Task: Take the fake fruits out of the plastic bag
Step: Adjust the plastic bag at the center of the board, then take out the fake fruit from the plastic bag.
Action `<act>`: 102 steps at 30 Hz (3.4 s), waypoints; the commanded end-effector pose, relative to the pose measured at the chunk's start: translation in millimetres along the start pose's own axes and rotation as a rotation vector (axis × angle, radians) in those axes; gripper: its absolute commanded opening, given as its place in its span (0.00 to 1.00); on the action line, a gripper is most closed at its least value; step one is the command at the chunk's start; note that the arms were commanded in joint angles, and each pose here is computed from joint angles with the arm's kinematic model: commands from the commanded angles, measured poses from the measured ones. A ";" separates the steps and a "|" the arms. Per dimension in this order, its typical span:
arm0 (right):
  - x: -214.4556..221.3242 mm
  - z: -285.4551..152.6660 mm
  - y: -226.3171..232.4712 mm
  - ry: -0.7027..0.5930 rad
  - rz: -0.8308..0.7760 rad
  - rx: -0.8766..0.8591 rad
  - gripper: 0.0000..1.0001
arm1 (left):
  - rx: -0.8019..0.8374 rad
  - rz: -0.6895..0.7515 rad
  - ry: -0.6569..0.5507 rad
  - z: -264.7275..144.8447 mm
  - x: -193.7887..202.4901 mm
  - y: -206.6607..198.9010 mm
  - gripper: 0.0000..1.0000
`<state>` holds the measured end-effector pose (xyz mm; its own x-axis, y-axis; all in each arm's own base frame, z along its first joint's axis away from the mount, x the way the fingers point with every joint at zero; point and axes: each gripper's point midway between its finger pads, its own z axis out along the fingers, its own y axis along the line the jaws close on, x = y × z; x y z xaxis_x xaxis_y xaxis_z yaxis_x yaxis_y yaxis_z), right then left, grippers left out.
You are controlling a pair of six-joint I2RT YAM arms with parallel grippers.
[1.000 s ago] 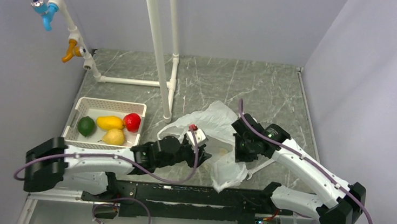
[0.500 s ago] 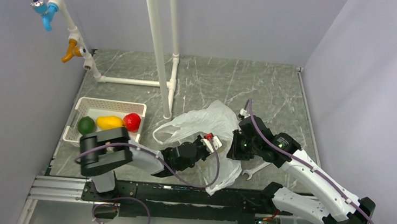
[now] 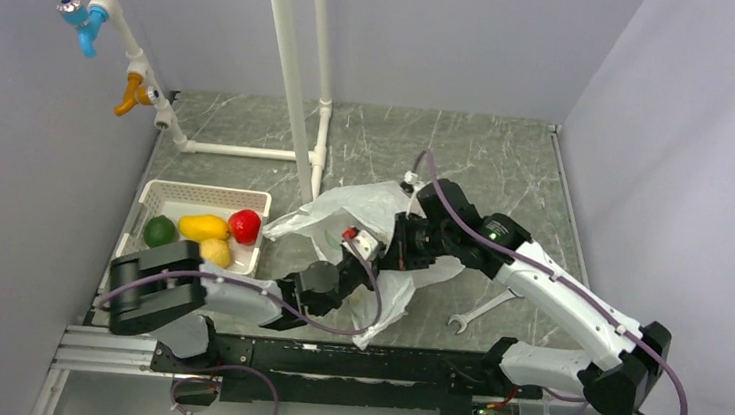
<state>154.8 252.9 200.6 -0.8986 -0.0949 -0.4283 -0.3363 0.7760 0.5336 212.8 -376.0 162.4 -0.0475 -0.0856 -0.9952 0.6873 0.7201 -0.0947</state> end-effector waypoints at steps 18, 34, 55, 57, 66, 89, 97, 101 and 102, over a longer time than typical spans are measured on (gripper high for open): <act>24.9 -7.2 52.2 0.055 -0.124 -0.580 0.00 | -0.073 -0.276 0.425 -104.4 3.9 23.6 0.29; 46.8 6.1 11.3 0.117 -0.047 -0.522 0.00 | -0.343 -0.168 0.653 -84.6 75.7 65.6 0.99; 68.7 22.0 -10.2 0.105 -0.135 -0.447 0.00 | -0.420 -0.020 0.581 -81.2 26.3 87.8 0.99; 73.0 28.2 -12.1 0.072 -0.196 -0.399 0.00 | -0.405 -0.041 0.567 -82.4 27.7 87.5 0.99; 88.0 48.9 -9.8 -0.002 -0.281 -0.331 0.00 | -0.372 -0.105 0.507 -95.1 30.0 90.3 0.96; 98.1 51.7 -1.3 0.003 -0.308 -0.312 0.00 | -0.592 0.094 0.602 -68.3 59.6 126.1 0.94; 98.2 48.7 -1.0 -0.002 -0.295 -0.316 0.00 | -0.515 0.112 0.670 -54.6 89.1 134.5 0.81; 94.8 47.4 -2.7 -0.015 -0.293 -0.297 0.00 | -0.523 0.123 0.732 -53.9 106.6 134.7 0.64; 94.0 47.5 -4.2 -0.020 -0.290 -0.286 0.00 | -0.524 0.125 0.743 -54.5 108.5 134.5 0.59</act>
<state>77.5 264.8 104.4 -0.7702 -0.3099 -0.5574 -0.6276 0.5240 0.5758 260.3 -237.2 50.4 -0.5506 0.3339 -0.7651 0.2709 0.9384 0.2146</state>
